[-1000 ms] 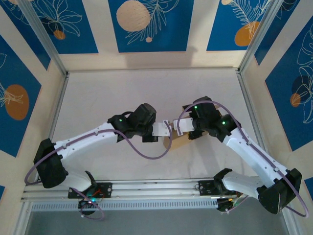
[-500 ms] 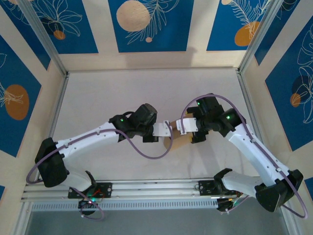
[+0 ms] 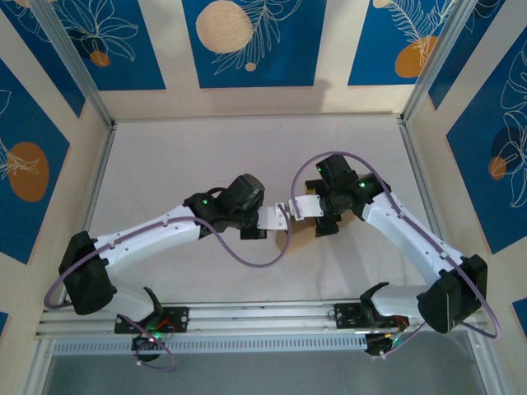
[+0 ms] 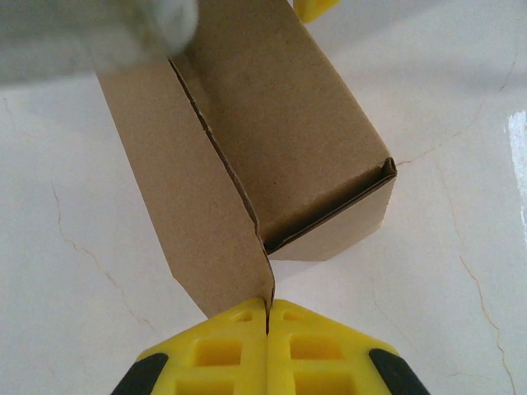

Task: Fold the paper box

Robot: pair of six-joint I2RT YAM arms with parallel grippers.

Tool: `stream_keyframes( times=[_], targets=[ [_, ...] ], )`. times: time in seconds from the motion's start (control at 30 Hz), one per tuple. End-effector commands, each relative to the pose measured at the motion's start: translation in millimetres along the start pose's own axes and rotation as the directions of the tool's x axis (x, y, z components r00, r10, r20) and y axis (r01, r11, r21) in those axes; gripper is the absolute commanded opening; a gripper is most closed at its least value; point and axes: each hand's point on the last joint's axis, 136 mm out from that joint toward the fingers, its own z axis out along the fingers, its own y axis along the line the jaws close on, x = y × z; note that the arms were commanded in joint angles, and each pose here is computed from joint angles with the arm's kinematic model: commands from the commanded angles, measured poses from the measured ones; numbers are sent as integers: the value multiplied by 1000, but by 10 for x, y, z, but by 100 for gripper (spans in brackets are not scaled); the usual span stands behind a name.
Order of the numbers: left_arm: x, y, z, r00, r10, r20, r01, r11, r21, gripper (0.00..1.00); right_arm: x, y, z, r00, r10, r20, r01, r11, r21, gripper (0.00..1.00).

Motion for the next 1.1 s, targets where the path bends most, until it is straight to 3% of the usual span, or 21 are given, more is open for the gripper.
stream_keyframes(
  times=[0.0, 0.17, 0.33, 0.57, 1.07],
  targets=[
    [24, -115, 4, 1000, 28, -14, -27, 999, 43, 0, 37, 97, 113, 1000, 16, -7, -17, 999, -47, 99],
    [5, -74, -22, 1000, 23, 3, -23, 1000, 16, 0, 31, 134, 173, 996, 92, 3, -92, 993, -71, 99],
    [-87, 71, -100, 997, -64, 41, 65, 997, -34, 0, -27, 135, 134, 982, 189, 19, -187, 979, -76, 83],
    [-143, 230, -209, 975, -199, 102, 203, 979, -33, 0, -140, 259, 220, 974, 228, -1, -227, 967, -116, 52],
    [-86, 610, -400, 865, -485, 128, 499, 858, -122, 0, -447, 212, 405, 953, 300, -52, -301, 954, -16, 42]
  ],
)
